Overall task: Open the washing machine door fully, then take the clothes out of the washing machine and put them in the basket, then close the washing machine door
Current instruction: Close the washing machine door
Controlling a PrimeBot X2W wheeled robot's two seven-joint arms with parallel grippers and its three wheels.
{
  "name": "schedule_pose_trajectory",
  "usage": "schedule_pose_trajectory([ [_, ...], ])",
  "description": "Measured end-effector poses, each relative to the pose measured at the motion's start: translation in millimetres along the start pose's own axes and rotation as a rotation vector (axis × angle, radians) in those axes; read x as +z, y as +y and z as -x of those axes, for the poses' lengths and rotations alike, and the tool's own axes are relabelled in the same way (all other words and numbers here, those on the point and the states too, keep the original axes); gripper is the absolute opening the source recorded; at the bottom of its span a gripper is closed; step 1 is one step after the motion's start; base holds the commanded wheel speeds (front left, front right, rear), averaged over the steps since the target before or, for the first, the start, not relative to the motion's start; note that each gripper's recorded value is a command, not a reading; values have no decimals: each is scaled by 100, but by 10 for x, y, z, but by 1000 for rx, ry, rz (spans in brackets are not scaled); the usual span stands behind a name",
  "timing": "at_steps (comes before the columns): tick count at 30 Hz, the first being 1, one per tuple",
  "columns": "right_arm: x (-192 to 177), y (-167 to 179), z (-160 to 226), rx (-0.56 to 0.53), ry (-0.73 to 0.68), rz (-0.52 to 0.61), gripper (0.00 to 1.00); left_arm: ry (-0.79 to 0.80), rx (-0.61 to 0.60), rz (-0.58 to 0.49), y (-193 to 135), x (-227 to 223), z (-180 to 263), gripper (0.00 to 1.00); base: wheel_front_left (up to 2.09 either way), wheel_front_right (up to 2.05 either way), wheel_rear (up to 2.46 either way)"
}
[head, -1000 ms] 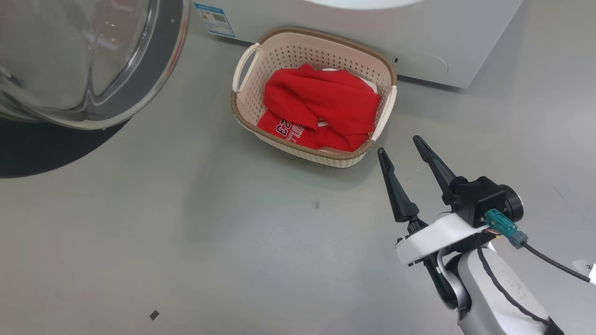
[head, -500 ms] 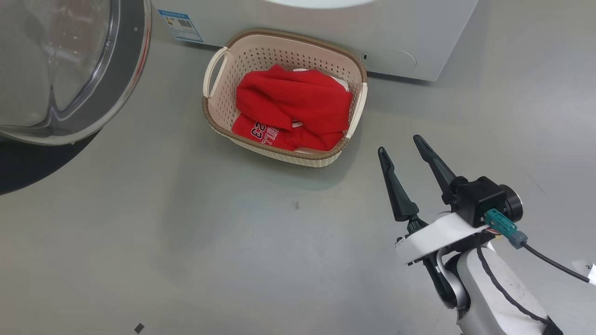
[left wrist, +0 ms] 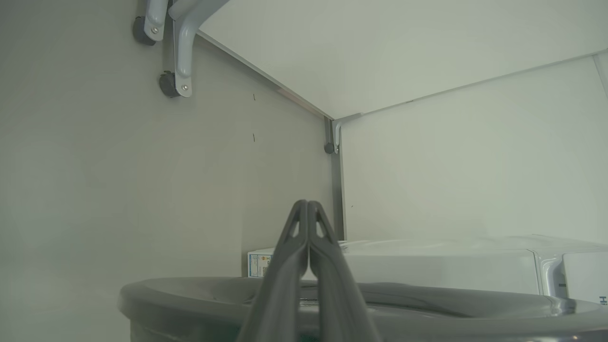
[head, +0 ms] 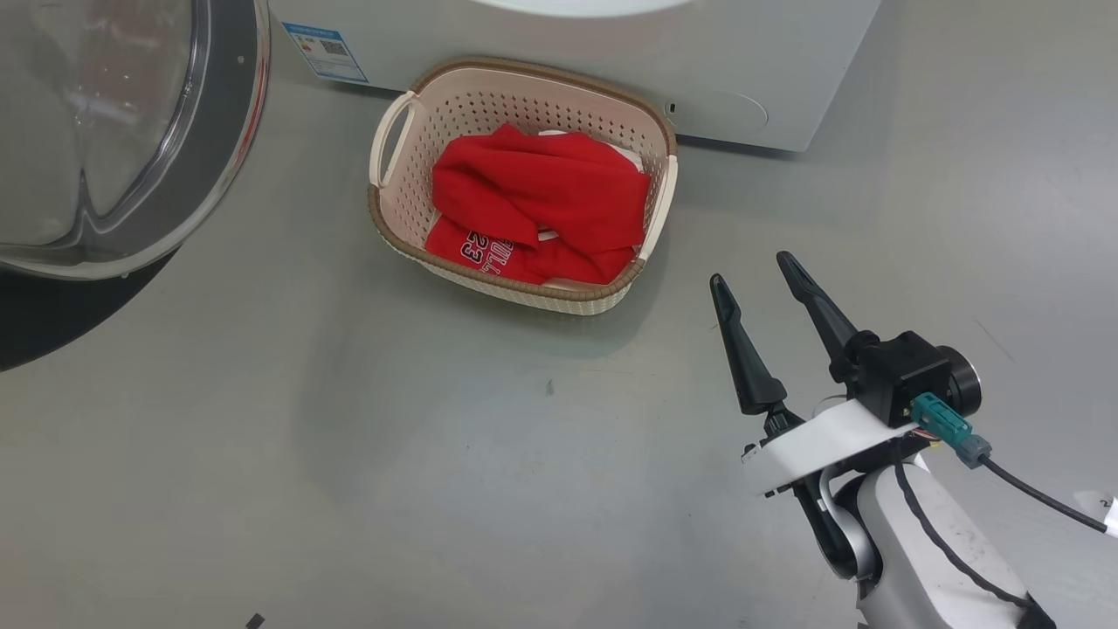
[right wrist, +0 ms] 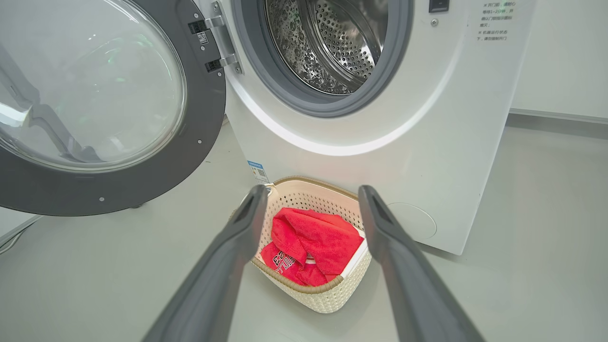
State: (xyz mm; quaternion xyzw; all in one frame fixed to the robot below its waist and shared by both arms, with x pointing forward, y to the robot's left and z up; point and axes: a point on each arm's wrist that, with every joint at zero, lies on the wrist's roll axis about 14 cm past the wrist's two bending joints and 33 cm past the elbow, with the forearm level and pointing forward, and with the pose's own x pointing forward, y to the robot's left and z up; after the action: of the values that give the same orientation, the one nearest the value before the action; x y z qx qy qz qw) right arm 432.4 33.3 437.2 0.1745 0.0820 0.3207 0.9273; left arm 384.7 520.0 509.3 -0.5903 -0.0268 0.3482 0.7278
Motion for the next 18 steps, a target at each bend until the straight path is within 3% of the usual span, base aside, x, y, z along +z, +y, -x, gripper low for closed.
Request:
schedule_pose_trajectory([
  [18,51,-16,-15,-5,-16,11,100,191,15,-40,-10,-321,-7,0,0,0,0],
])
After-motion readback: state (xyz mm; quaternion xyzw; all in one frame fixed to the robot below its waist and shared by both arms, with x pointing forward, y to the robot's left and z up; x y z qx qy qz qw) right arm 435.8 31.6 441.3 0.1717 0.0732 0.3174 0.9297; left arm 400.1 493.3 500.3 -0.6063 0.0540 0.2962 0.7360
